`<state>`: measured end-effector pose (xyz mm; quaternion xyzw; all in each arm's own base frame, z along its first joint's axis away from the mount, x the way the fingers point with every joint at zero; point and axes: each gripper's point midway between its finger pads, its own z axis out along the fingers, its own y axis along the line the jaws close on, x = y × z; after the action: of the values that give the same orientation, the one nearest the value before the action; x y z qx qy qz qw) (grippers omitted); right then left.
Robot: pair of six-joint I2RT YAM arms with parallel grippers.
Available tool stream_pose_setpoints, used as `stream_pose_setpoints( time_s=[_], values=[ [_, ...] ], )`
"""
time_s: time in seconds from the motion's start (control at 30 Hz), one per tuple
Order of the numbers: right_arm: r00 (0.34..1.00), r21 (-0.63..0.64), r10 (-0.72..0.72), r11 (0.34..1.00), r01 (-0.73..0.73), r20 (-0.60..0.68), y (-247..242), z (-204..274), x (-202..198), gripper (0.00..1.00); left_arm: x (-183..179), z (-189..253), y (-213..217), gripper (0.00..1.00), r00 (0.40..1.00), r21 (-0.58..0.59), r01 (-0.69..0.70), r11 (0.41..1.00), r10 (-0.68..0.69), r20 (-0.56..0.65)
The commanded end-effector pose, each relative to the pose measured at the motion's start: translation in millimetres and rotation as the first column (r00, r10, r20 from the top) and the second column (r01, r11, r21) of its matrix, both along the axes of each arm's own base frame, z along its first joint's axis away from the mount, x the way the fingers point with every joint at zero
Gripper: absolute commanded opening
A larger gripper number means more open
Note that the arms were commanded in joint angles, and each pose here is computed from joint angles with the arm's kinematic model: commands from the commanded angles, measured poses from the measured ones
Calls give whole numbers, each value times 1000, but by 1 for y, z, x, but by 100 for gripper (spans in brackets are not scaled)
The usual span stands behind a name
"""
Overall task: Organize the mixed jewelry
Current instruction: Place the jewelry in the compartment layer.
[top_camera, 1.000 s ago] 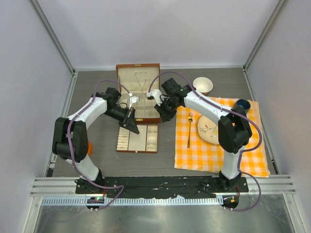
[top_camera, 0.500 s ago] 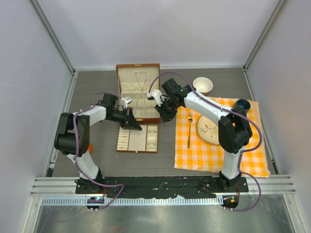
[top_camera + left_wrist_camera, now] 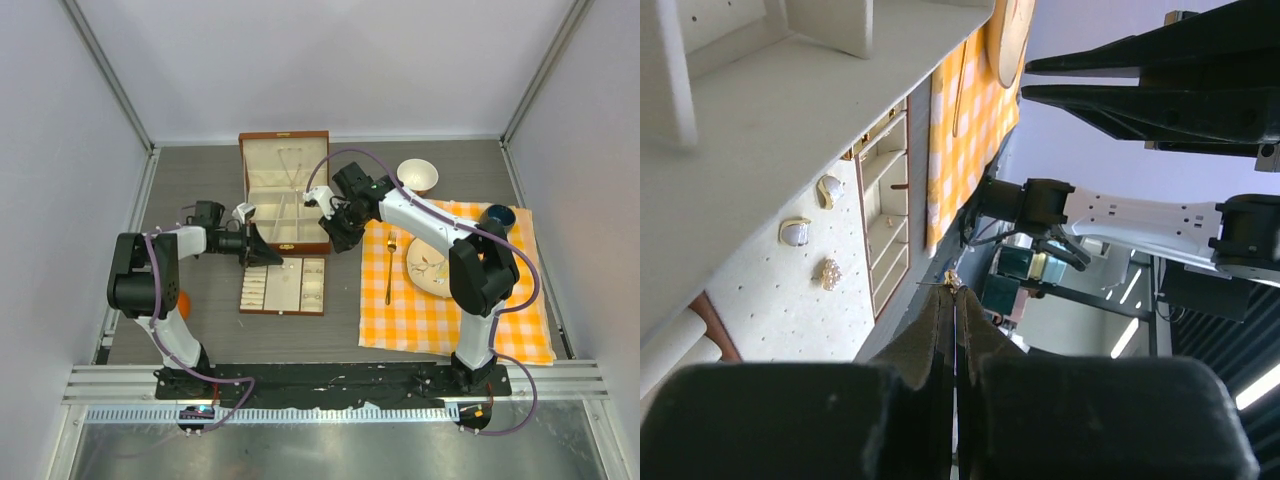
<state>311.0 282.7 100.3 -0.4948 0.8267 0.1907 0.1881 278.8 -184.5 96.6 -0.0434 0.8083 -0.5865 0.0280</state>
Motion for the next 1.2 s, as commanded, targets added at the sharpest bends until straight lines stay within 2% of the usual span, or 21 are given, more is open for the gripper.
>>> stream_pose_setpoints(
  time_s=[0.0, 0.43, 0.8, 0.9, 0.97, 1.17],
  values=[
    [998, 38, 6, 999, -8, 56, 4, 18, 6, 21, 1, 17, 0, 0, 1000, -68, -6, 998, 7, 5],
    [999, 44, 9, 999, -11, 49, 5, 21, 2, 20, 13, 35, 22, 0, 981, -10, -180, 984, 180, 66],
    [999, 37, 15, 999, -16, 41, 3, 14, -1, 20, 6, 9, 26, 0, 972, 52, -234, 971, 233, 26],
    [999, 31, 16, 999, -17, 31, 3, 10, -1, 20, 2, 3, 29, 0, 964, 84, -265, 961, 264, 27],
    [1000, 29, 14, 999, -15, 27, 3, 8, 0, 20, 4, 4, 29, 0, 959, 90, -280, 956, 274, 68],
    [1000, 21, 13, 1000, -14, 25, 3, 5, 1, 20, -1, -16, 25, 0, 965, 112, -261, 959, 263, 0]
  ],
)
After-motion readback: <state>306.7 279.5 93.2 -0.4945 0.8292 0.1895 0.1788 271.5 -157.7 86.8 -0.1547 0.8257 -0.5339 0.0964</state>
